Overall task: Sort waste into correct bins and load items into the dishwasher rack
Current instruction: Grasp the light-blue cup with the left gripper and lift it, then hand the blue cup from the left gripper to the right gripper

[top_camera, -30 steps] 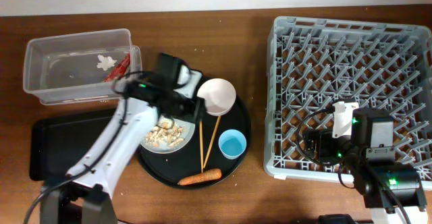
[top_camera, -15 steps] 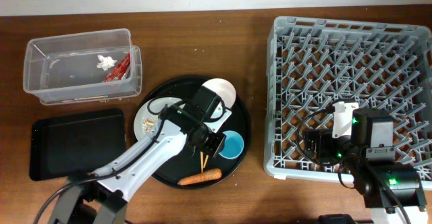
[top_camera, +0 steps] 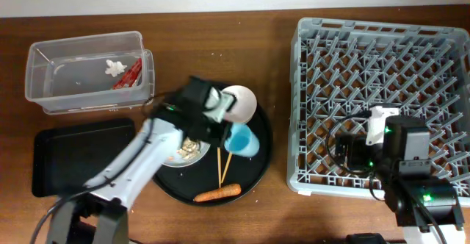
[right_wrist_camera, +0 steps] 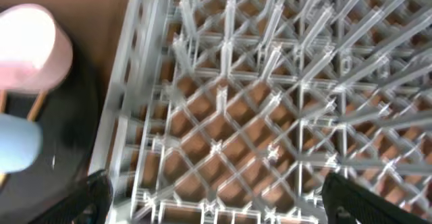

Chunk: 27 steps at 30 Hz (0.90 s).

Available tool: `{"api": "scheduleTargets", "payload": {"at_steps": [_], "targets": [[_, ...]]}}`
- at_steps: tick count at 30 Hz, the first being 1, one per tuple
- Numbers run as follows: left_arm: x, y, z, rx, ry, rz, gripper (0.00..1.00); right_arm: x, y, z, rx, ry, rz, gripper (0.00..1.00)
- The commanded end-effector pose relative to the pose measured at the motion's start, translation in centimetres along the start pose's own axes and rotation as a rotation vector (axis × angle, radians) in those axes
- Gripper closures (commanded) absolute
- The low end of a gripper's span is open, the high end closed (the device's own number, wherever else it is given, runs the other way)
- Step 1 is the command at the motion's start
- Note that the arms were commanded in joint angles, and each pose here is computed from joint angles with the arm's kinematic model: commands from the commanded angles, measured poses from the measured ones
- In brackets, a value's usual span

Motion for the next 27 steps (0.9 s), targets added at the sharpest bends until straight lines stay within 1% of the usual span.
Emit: {"api": "scheduleTargets", "payload": {"at_steps": [1, 2, 3, 4, 5, 7, 9, 12, 15, 16, 19, 23, 27], "targets": [[-0.6, 4.1, -5.1, -0.126, -0.434, -0.032, 1.0, -0.4, 2.3, 0.0, -0.103, -0.017, 0.052, 0.02], [-0.6, 4.7, -6.2, -0.151, -0.527, -0.031, 1.0, 0.4, 3.2, 0.5, -0.137, 0.069, 0.026, 0.02], [-0.8, 5.3, -7.6, -0.181, -0.658, 0.009, 1.0, 1.8, 4.0, 1.0, -0.17, 0.215, -0.038, 0.02], [-1.2, 5.5, -8.4, -0.19, -0.728, 0.046, 1.0, 3.1, 4.5, 1.3, -0.197, 0.348, -0.089, 0.02], [-1.8, 5.6, -9.1, -0.193, -0.806, 0.098, 1.0, 5.1, 5.0, 1.3, -0.239, 0.564, -0.147, 0.02], [-2.2, 5.6, -9.3, -0.192, -0.842, 0.125, 1.0, 7.4, 5.7, 0.9, -0.323, 0.879, -0.236, 0.02], [-2.2, 5.5, -9.4, -0.189, -0.849, 0.127, 1.0, 8.2, 6.1, 1.1, -0.352, 1.018, -0.244, 0.02], [-2.7, 5.2, -9.8, -0.165, -0.913, 0.141, 1.0, 8.6, 6.8, 1.8, -0.387, 1.136, -0.25, 0.02], [-2.7, 5.2, -9.9, -0.138, -0.918, 0.088, 1.0, 9.1, 7.5, 1.6, -0.466, 1.281, -0.286, 0.02], [-2.7, 5.2, -9.9, -0.136, -0.919, 0.081, 1.0, 9.1, 7.6, 1.6, -0.473, 1.298, -0.291, 0.02], [-3.8, 5.4, -9.7, -0.118, -0.934, 0.088, 1.0, 9.1, 7.6, 1.9, -0.467, 1.301, -0.286, 0.02], [-6.3, 5.8, -9.5, -0.1, -0.963, 0.132, 1.0, 9.1, 7.7, 1.9, -0.472, 1.296, -0.291, 0.02], [-7.5, 5.5, -8.9, -0.082, -0.956, 0.138, 1.0, 9.1, 7.9, 1.9, -0.494, 1.29, -0.309, 0.02]]}}
Point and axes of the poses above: each gripper's point midway between its finger pads, its own z axis out along the fingers, its own x axis along the line the jaws close on, y = z × x, the point moved 7 cm from there along -z, back along the fingers, and after that the axes turned 12 degrees about -z, right-handed, at the moved point
